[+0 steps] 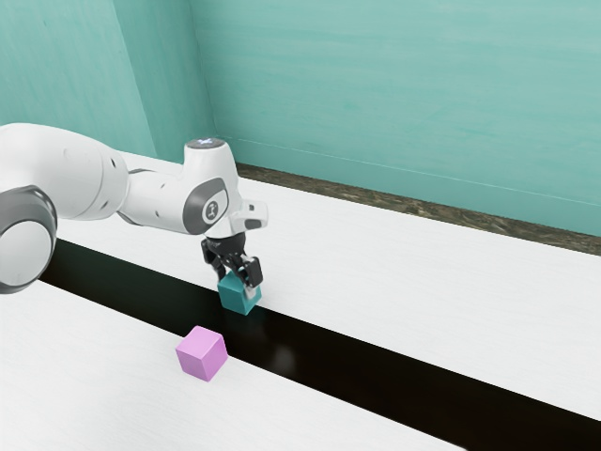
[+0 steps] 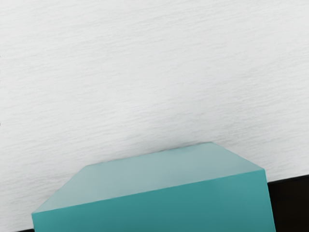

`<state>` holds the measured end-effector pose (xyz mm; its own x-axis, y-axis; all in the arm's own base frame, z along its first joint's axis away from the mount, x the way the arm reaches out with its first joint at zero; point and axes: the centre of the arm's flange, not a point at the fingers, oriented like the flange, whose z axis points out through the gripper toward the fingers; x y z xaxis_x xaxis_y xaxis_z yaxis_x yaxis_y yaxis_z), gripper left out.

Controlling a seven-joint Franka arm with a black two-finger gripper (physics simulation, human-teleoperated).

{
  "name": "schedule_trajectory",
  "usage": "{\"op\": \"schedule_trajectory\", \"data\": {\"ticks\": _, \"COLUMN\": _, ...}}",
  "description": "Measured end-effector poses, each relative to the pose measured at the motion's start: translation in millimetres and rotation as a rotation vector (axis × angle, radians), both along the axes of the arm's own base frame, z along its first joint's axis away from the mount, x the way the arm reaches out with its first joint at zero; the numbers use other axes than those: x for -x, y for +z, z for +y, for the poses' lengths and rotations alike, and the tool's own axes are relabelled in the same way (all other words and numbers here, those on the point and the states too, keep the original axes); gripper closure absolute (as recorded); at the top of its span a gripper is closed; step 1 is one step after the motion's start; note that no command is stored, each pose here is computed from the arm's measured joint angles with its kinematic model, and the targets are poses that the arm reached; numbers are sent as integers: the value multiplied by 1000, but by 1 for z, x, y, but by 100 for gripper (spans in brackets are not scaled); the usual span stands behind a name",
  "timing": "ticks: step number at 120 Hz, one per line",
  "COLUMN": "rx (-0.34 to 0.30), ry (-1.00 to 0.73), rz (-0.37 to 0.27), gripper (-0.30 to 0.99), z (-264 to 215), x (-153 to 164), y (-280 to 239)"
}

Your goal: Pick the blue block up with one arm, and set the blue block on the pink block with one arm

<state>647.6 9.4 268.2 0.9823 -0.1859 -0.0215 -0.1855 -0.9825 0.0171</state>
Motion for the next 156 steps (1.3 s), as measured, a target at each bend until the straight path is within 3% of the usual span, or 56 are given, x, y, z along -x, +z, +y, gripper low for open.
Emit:
{"op": "schedule_trajectory", "data": {"ticks": 20, "rx": 1, "ry": 15, "rz": -7, "gripper": 23, "z": 0, "x": -1, "y": 1}}
{"op": "schedule_trajectory", "data": {"ticks": 81, "rx": -4, "ry": 47, "rz": -31, "gripper": 32, "z": -2, "x": -3, "y": 4}}
{"op": "schedule_trajectory", "data": {"ticks": 123, "rx": -13, "ry": 67, "rz": -100, "gripper": 49, "z": -5, "x": 1, "y": 69}}
{"op": "schedule_trajectory", "data": {"ticks": 156, "rx": -48, "ry": 102, "rz": -75, "gripper": 54, "z": -7, "x": 86, "y": 116}}
